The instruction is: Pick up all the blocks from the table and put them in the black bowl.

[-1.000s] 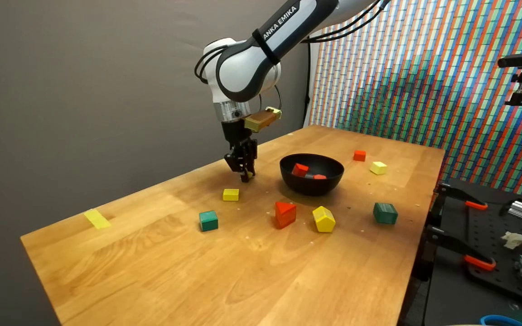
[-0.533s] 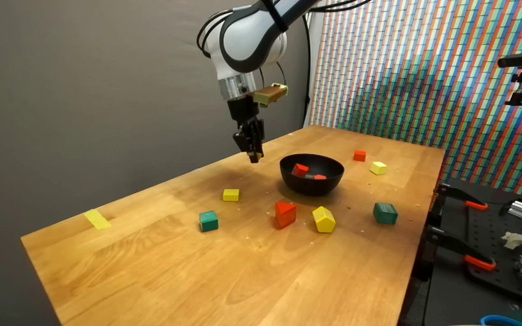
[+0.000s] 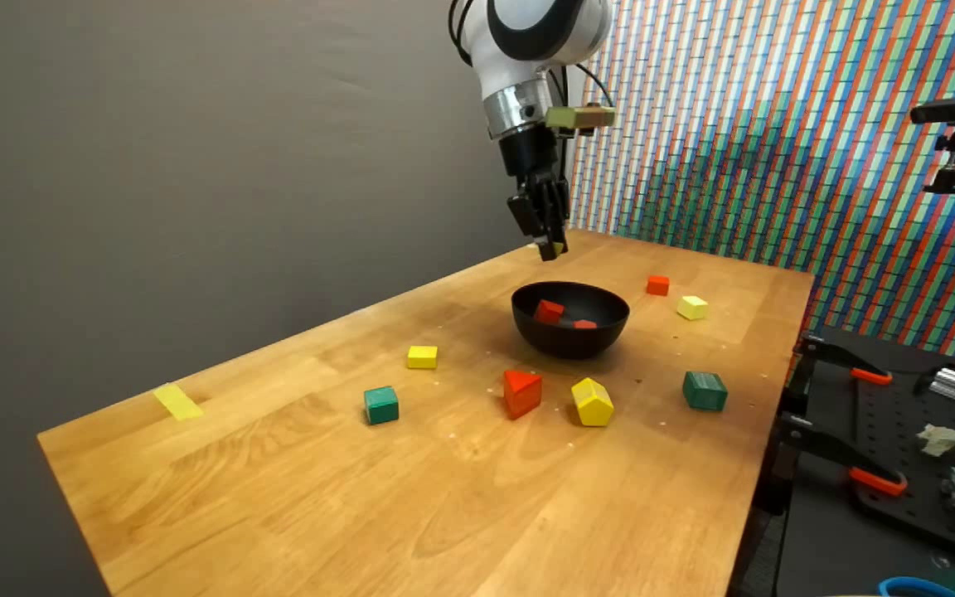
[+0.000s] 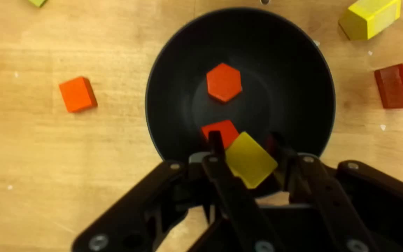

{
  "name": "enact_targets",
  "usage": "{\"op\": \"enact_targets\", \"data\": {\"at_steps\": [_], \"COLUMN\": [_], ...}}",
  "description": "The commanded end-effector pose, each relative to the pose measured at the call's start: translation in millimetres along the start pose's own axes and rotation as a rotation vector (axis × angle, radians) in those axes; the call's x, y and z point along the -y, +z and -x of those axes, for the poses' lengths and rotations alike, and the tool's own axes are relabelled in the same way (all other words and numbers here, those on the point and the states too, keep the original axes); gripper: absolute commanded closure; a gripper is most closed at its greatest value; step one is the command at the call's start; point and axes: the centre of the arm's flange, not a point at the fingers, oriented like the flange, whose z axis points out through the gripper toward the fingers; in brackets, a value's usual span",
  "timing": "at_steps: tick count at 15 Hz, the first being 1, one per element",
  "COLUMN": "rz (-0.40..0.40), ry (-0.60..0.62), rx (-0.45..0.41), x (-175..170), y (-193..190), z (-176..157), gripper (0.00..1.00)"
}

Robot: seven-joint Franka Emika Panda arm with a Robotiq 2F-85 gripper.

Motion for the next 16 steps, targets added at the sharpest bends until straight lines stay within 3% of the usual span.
{"op": "enact_targets", "data": {"at_steps": [1, 2, 4, 9, 12, 16], "rz": [-0.078, -0.091, -0.126, -0.130, -0.078, 0.003], "ry": [0.043, 0.047, 0.036, -0.009, -0.124, -0.335], "rx": [0.021, 0.014, -0.055, -0.311, -0.415, -0.386], "x": [-11, -11, -6, 9, 37, 98], "y": [28, 34, 35, -13, -57, -66], "z": [41, 44, 49, 62, 69, 49], "gripper": [0.85, 0.84, 0.38, 0.01, 0.00, 0.00]}}
